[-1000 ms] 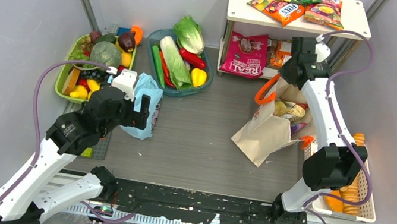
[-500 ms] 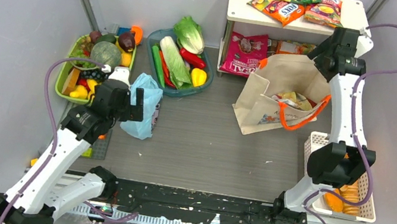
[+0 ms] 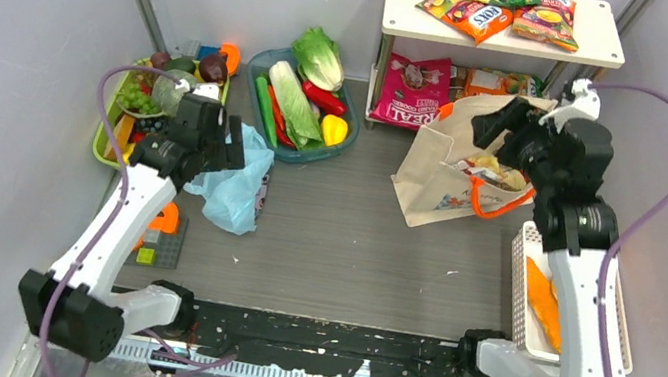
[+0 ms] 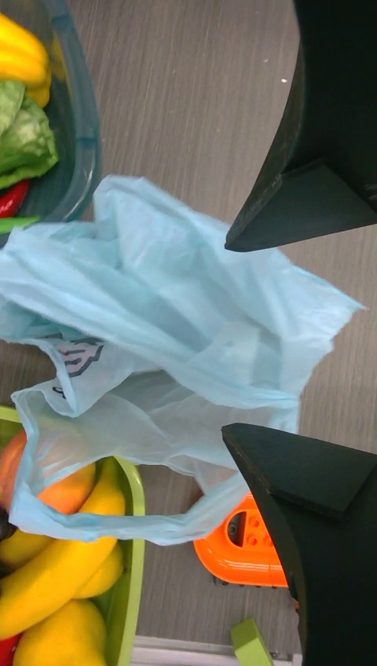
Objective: Place the mixed food into the grocery bags and tie them
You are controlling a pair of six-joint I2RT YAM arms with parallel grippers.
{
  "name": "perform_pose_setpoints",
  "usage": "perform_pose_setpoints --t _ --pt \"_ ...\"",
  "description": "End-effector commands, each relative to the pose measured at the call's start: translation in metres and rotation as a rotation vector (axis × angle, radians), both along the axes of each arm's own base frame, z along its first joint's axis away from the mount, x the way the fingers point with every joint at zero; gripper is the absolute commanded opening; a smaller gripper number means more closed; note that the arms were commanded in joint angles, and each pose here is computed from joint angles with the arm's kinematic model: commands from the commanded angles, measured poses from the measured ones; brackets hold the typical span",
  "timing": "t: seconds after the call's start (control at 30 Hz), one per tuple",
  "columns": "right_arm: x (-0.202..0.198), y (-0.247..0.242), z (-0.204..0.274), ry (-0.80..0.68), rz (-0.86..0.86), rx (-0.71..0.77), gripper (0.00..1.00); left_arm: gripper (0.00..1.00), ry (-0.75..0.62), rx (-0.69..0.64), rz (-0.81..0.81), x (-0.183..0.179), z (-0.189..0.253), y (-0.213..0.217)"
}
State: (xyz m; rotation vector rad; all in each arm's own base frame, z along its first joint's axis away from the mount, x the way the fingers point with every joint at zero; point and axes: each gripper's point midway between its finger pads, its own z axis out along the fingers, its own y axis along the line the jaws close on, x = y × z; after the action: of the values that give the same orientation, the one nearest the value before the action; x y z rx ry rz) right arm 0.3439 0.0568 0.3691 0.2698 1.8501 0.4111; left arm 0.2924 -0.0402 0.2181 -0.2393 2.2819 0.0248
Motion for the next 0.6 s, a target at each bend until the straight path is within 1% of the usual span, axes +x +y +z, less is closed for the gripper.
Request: perform_pose_setpoints --t 0.0,0.07,0.13,0.2,0.23,0.27,0.3,0.33,0.37,0.5,0.57 --pt "-0.035 0.042 0.025 -0.146 0.221 0.047 0.82 0.81 0.071 -0.156 0.000 0.028 -0.018 -0.002" --pt "-0.053 0.056 0.022 -0.166 0.289 0.071 0.82 0.81 0.137 -0.216 0.033 0.030 -0.036 0.002" --pt "-0.067 0.060 0.018 -0.174 0.317 0.089 0.82 0.81 0.179 -0.220 0.046 0.031 -0.048 0.005" --pt "-0.076 0.061 0.012 -0.175 0.331 0.086 0.80 0.61 0.201 -0.248 0.013 0.028 -0.052 -0.002" --pt "-0.081 0.060 0.007 -0.168 0.332 0.083 0.79 0.46 0.206 -0.271 0.000 0.027 -0.053 -0.007" --pt "-0.083 0.061 0.002 -0.160 0.343 0.077 0.78 0.27 0.199 -0.301 -0.020 0.025 -0.051 -0.014" --pt "-0.087 0.062 0.000 -0.154 0.352 0.075 0.77 0.03 0.186 -0.329 -0.043 0.024 -0.048 -0.022" --pt "-0.089 0.065 -0.005 -0.142 0.373 0.074 0.77 0.00 0.169 -0.347 -0.063 0.022 -0.045 -0.030" --pt "-0.091 0.066 -0.009 -0.127 0.382 0.077 0.76 0.00 0.144 -0.350 -0.100 0.019 -0.039 -0.042" --pt "-0.095 0.079 -0.030 -0.062 0.437 0.111 0.72 0.00 0.019 -0.235 -0.224 0.006 -0.009 -0.092" --pt "-0.099 0.090 -0.041 -0.024 0.479 0.125 0.71 0.00 -0.030 -0.239 -0.283 -0.001 0.005 -0.120"
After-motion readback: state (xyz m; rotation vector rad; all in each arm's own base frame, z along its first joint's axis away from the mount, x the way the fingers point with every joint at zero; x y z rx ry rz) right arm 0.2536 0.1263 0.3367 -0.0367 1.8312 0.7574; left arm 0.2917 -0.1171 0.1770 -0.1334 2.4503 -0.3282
